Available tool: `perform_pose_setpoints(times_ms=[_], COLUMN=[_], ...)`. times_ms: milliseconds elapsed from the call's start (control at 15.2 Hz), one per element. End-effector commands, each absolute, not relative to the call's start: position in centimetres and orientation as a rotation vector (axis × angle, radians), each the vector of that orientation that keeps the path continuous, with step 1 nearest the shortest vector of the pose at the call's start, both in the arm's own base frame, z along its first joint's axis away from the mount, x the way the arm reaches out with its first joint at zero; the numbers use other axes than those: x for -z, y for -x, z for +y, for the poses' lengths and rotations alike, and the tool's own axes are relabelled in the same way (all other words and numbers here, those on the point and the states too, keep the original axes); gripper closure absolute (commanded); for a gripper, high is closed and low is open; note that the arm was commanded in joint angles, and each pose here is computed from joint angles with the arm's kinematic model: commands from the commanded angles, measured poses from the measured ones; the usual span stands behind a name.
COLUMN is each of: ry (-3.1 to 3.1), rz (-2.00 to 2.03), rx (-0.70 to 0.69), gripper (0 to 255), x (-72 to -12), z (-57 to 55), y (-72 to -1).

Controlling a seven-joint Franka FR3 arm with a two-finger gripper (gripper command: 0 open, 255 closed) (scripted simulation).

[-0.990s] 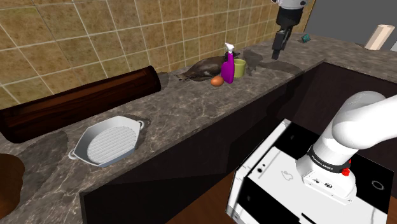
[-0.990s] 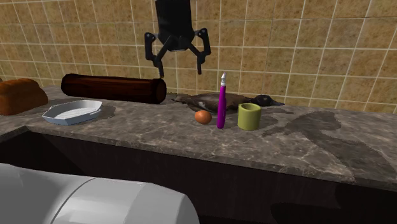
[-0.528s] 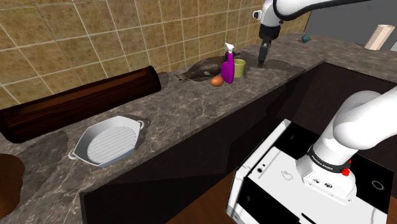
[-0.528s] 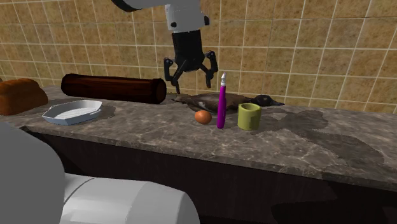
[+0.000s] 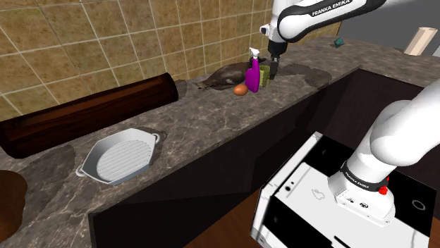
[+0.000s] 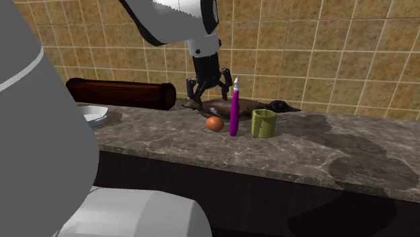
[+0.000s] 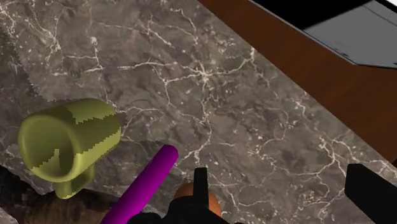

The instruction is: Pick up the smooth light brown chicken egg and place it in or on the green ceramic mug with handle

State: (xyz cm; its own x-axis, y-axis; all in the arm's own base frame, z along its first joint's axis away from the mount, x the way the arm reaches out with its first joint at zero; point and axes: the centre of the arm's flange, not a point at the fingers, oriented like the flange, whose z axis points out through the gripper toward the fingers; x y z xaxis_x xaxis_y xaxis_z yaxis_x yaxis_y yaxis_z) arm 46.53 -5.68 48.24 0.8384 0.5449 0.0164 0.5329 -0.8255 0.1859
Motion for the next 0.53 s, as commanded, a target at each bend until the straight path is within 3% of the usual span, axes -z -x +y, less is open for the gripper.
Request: perform_pose_setpoints(times_ms=[0, 462], ry=[-2.806, -2.671], rz=[0.911, 1.137], rx=[-0.116, -0.156], gripper=[0, 0], x=[-46.3, -41.1], z=[-5.7, -5.0], y=[-48.4, -55.3])
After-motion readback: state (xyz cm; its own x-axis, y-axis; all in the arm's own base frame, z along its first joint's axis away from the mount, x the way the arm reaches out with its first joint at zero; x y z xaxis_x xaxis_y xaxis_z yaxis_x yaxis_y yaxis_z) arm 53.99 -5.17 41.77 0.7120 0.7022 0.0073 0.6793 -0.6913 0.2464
